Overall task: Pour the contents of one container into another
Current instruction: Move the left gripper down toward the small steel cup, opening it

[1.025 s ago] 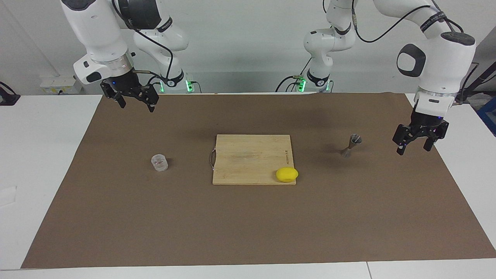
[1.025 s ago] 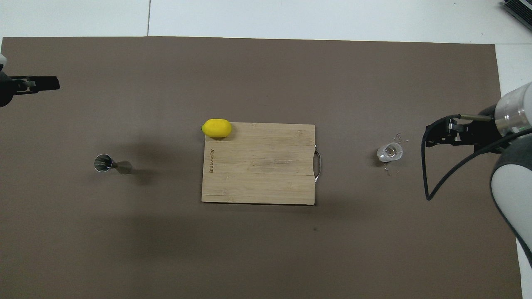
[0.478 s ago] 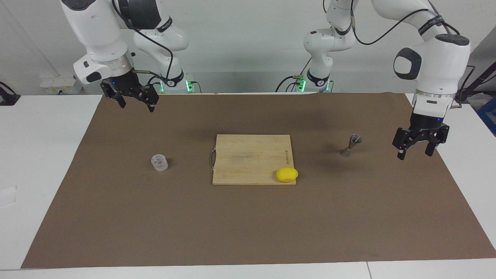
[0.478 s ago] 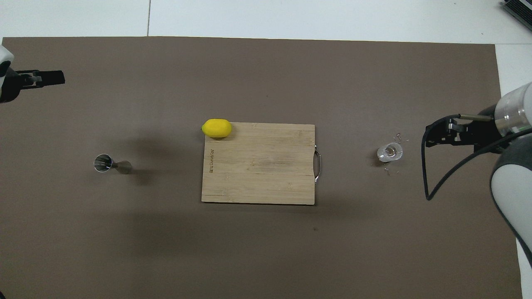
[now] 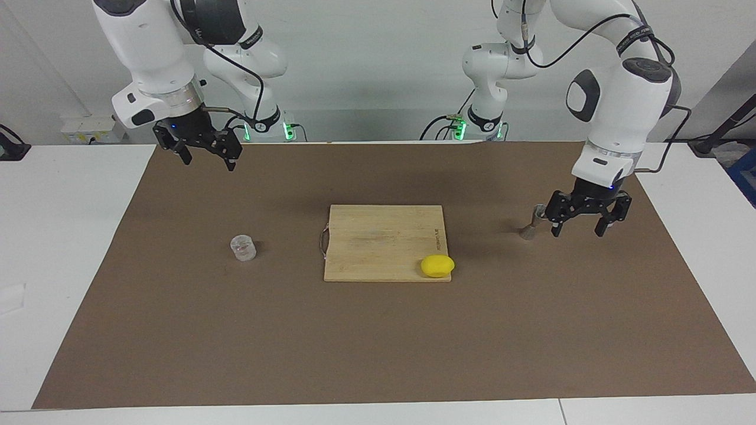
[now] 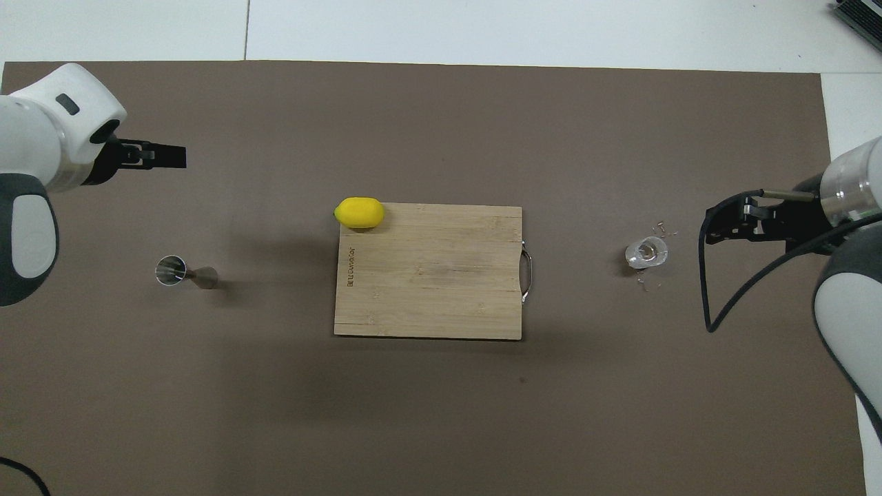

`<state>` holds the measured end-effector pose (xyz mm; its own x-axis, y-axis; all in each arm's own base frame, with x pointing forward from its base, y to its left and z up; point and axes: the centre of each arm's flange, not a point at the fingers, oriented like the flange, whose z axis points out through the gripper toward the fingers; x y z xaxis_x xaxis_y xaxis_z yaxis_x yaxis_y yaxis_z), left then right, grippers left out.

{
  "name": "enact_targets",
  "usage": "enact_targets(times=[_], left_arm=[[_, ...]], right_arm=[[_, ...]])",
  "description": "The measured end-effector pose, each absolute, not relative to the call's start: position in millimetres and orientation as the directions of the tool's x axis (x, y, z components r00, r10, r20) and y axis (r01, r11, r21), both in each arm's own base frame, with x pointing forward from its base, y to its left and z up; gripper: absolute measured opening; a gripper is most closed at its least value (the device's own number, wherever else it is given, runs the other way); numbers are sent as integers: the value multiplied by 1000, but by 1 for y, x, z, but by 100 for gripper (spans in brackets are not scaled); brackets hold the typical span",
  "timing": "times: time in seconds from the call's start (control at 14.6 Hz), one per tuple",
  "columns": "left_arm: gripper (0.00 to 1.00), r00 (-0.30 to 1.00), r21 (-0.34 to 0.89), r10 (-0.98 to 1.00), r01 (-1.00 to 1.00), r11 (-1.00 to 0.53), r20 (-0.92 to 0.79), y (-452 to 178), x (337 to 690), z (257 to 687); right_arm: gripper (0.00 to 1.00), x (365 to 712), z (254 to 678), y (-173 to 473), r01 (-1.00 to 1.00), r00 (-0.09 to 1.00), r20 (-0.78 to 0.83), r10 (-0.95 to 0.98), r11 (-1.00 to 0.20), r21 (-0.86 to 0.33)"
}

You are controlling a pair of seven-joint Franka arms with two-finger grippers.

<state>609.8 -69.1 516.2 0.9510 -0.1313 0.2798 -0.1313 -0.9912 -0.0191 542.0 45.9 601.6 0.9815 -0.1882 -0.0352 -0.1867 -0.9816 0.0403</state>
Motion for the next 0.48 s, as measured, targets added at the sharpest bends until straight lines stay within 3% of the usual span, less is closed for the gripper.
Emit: enact_targets(times=[0.34, 0.48], left_arm=[[100, 970, -16, -158, -158, -987, 186, -85, 600, 515], [100, 979, 53, -115, -126, -991, 171, -81, 600, 526]], right_arm=[[100, 542, 602, 46, -187, 982, -35, -188, -982, 40], [100, 542, 602, 46, -187, 982, -35, -188, -982, 40]])
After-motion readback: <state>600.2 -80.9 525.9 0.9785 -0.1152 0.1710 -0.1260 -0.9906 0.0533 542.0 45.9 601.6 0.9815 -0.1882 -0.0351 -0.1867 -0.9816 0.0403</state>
